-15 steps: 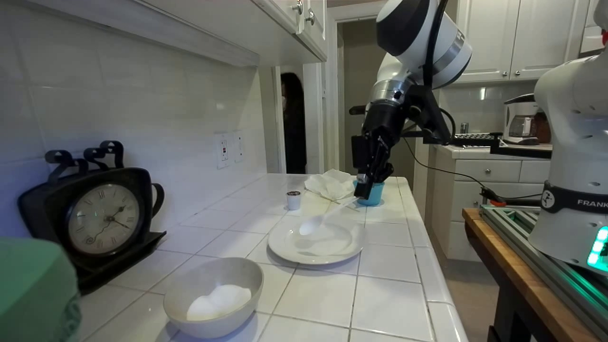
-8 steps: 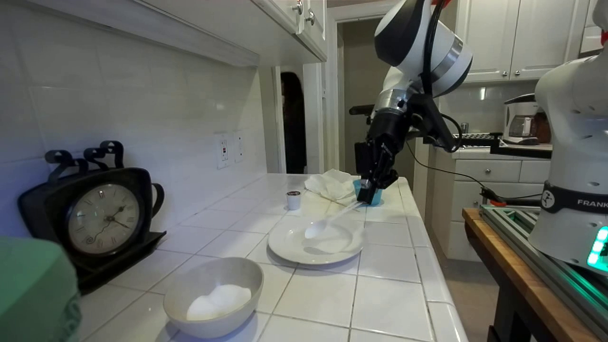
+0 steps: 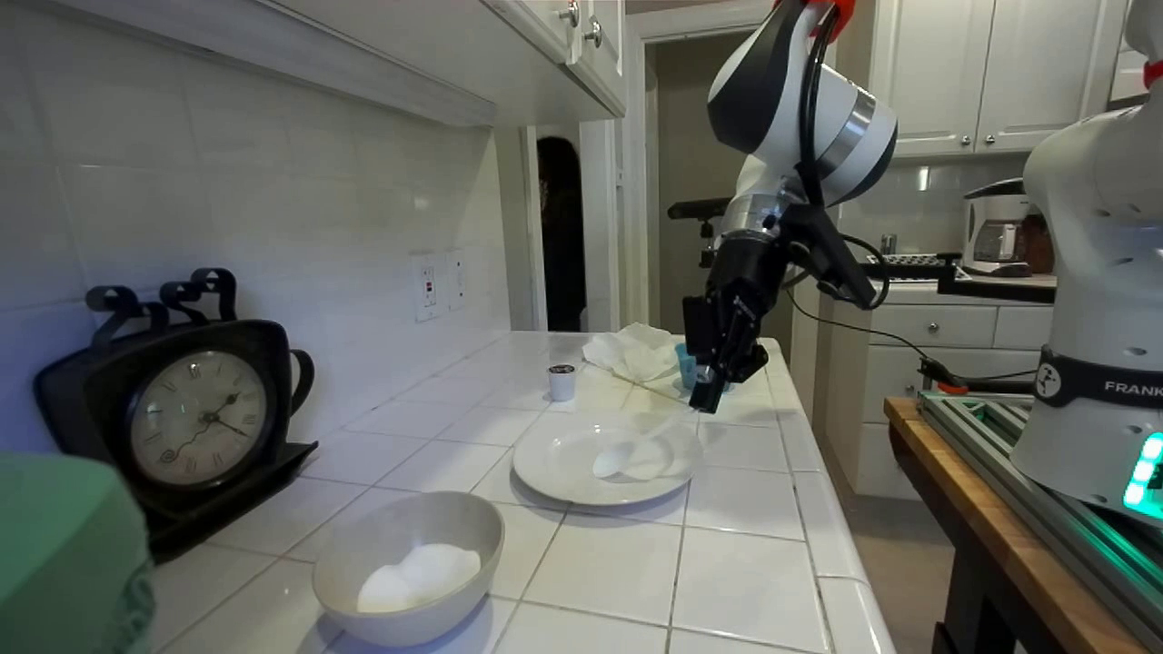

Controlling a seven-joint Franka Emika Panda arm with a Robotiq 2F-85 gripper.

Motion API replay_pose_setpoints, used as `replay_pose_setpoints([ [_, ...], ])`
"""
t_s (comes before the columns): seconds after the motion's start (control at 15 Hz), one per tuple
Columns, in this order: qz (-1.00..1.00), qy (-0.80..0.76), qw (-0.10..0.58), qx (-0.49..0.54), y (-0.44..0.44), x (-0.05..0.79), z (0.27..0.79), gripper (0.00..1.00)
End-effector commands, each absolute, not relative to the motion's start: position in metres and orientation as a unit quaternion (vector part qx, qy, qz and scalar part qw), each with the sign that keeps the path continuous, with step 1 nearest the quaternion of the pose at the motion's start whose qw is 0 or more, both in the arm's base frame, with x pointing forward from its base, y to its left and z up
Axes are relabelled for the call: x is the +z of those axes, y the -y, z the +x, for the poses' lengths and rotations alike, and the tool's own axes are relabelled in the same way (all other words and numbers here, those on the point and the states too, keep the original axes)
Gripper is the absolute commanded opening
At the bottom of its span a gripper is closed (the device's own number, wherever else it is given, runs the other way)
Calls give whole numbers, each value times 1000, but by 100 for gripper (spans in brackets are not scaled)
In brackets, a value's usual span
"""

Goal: Put the white spoon on the white plate.

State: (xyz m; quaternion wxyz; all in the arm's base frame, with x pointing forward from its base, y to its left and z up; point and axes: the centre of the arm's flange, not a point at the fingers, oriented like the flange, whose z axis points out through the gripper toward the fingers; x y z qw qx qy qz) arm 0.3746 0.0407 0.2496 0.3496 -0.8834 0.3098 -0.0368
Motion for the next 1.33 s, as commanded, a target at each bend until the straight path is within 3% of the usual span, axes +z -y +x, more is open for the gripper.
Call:
replay_pose_setpoints([
  [0.0, -882, -307, 355, -41, -40, 236, 376, 1],
  [0.73, -885, -316, 341, -29, -37, 224, 376, 1],
  [1.27, -857, -313, 404, -60, -18, 208, 378, 1],
])
